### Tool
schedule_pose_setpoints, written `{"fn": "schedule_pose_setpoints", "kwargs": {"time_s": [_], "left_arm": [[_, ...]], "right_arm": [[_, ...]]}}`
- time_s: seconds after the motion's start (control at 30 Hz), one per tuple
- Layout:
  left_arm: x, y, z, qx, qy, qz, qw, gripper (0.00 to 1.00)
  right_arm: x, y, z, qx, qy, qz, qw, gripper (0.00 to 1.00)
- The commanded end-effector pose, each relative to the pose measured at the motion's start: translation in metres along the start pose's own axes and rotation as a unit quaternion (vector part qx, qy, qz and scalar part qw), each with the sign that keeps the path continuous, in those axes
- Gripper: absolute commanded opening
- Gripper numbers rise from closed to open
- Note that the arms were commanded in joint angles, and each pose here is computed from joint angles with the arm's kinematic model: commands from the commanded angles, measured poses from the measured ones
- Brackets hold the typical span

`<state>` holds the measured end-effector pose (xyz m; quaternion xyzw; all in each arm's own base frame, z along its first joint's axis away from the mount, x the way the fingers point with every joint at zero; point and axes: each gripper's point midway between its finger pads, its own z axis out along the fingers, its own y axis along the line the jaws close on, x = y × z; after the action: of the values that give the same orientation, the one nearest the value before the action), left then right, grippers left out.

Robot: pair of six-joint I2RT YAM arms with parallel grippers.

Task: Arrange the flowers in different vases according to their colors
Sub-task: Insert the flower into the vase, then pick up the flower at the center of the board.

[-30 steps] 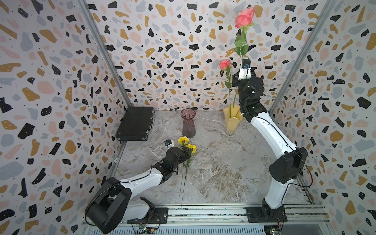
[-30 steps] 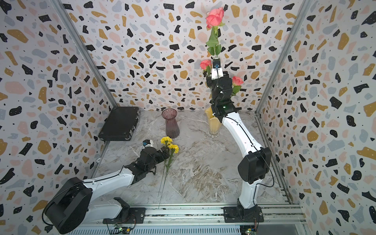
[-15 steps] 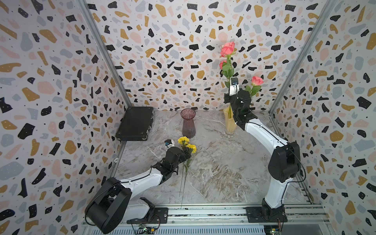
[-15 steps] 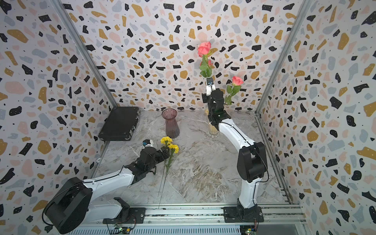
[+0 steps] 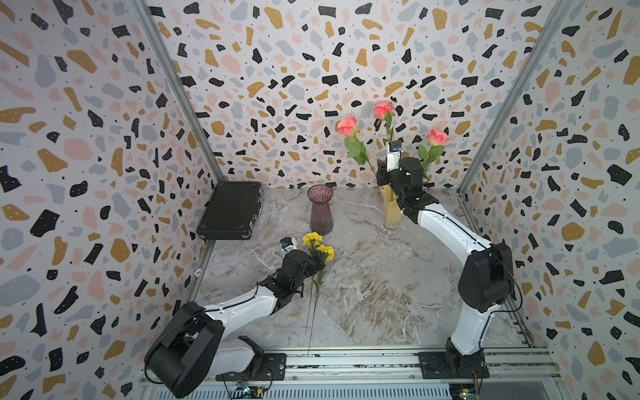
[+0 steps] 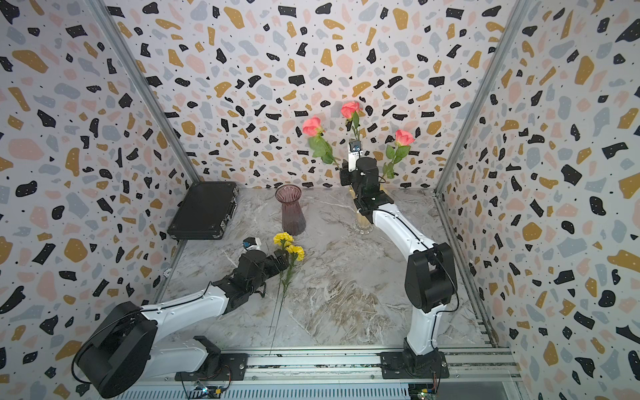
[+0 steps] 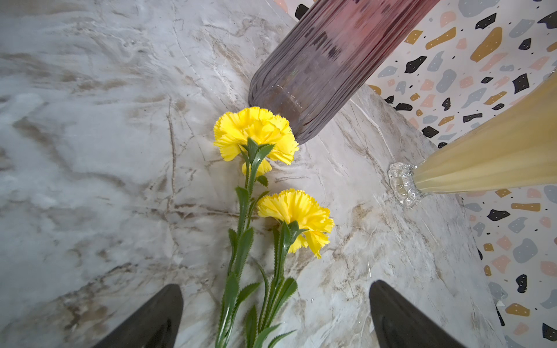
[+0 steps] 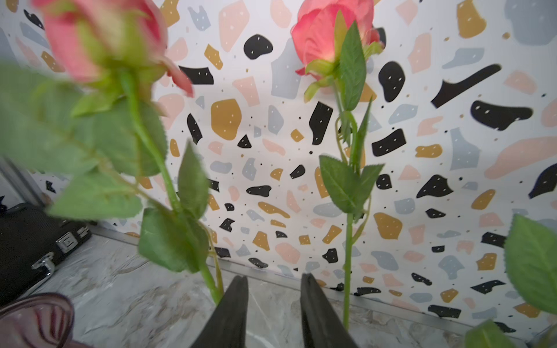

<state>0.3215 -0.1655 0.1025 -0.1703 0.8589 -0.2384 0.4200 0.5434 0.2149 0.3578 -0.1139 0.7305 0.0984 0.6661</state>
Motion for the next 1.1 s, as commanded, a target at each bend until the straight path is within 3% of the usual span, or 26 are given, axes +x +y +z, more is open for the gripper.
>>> {"fn": "schedule_pose_setpoints", "kwargs": {"time_s": [0.0,0.13,0.3,0.43,0.5,0.6,0.73,0.9,1.07], "left_arm": [[-0.01,0.006,-0.006,-0.018,-0.025,-0.034,0.999,0.99],[-0.02,0.038,-0.02,-0.091,-0.067,-0.082,0.99,0.99],[-0.04,0.056,-0.045,-0.123,-0.127,-0.074,0.981,0.99],[-0.05,0.081,-0.072,-0.187,-0.159,-0.076,0.967,0.99],[-0.048,0.087,-0.084,-0.203,-0.146,-0.061,0.966,0.99],[-0.032,0.084,-0.085,-0.181,-0.101,-0.044,0.977,0.99],[-0.008,0.076,-0.071,-0.143,-0.038,0.021,0.989,0.99],[-0.01,0.072,-0.064,-0.142,-0.039,0.04,0.988,0.99],[-0.008,0.071,-0.06,-0.139,-0.039,0.036,0.989,0.99]], "right_arm": [[-0.042,0.01,-0.039,-0.038,-0.009,0.04,0.998,0.37],[-0.032,0.013,-0.064,-0.044,0.039,0.068,0.996,0.39],[0.003,0.02,-0.097,-0.034,0.126,0.111,0.985,0.39],[0.052,0.042,-0.132,-0.053,0.187,0.136,0.972,0.38],[0.082,0.052,-0.149,-0.065,0.199,0.147,0.967,0.39],[0.139,0.063,-0.169,-0.062,0.238,0.185,0.951,0.4],[0.205,0.102,-0.178,-0.115,0.305,0.162,0.931,0.42],[0.244,0.151,-0.186,-0.216,0.317,0.177,0.907,0.42],[0.259,0.175,-0.189,-0.246,0.331,0.158,0.897,0.41]]}}
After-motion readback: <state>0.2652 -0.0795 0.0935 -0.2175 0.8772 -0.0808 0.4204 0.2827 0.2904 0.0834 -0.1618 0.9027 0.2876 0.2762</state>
